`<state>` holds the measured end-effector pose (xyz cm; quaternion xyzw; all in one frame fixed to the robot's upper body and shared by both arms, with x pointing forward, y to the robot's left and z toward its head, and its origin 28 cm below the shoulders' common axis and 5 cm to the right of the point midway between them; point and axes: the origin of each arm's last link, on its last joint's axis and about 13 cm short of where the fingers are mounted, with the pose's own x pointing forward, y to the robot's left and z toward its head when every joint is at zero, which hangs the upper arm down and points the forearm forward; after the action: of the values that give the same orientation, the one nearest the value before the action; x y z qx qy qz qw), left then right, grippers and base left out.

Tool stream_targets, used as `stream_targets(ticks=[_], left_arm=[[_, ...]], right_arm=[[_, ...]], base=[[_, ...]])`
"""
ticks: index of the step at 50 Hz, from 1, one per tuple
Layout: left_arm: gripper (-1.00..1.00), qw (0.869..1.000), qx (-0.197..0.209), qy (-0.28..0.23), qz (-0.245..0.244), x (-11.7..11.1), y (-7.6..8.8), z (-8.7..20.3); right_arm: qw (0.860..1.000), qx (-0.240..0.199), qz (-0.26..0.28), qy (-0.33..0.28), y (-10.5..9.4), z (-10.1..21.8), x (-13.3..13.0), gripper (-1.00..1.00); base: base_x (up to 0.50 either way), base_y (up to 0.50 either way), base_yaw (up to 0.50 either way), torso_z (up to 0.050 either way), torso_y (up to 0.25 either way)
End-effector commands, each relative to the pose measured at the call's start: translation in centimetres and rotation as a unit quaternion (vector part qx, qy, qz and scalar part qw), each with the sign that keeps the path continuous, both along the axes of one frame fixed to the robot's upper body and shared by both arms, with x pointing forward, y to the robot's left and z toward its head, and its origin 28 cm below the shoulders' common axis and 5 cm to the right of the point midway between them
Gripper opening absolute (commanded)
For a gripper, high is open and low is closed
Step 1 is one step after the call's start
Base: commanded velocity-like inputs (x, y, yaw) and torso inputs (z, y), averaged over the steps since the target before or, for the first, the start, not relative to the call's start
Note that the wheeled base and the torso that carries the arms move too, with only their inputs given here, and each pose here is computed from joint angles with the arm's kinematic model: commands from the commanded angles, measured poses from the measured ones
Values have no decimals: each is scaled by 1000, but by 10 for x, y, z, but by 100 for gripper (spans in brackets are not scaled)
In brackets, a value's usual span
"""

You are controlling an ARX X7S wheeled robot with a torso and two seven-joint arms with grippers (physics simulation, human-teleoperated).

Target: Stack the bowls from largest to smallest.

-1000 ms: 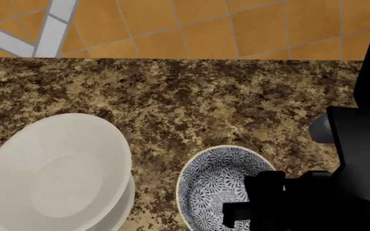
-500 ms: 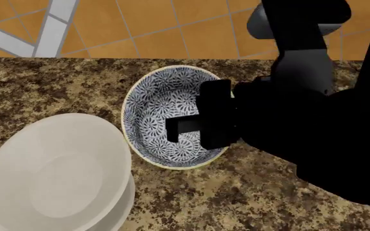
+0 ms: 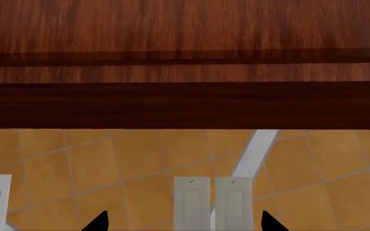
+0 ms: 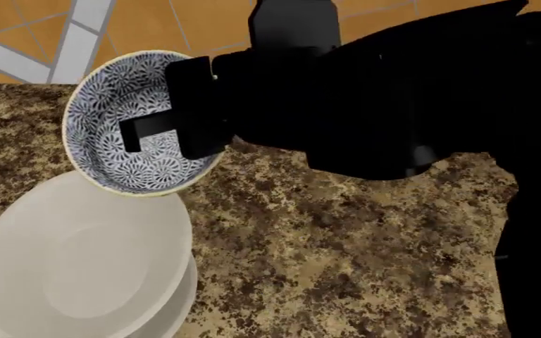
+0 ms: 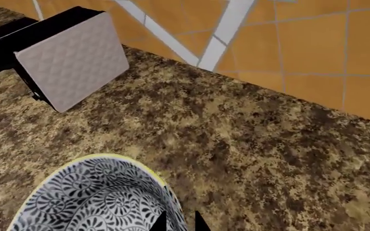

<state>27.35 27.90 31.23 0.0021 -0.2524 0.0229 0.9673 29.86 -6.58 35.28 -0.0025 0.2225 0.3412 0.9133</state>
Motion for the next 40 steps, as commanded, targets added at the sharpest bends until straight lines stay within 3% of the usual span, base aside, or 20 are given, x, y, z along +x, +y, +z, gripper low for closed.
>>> stream_targets(ticks=[1, 21, 40], left_arm=[[100, 1000, -16, -2, 2, 2, 6, 1], [100, 1000, -12, 4, 5, 8, 8, -4], [100, 1000, -16, 5, 10, 8, 14, -10]], right_arm=[[998, 10, 62, -14, 29, 1, 10, -100], [993, -7, 117, -6, 68, -19, 26, -100], [991, -37, 130, -1, 78, -40, 27, -100]], base=[[0, 0, 0, 0, 0], [0, 0, 0, 0, 0], [0, 0, 0, 0, 0]])
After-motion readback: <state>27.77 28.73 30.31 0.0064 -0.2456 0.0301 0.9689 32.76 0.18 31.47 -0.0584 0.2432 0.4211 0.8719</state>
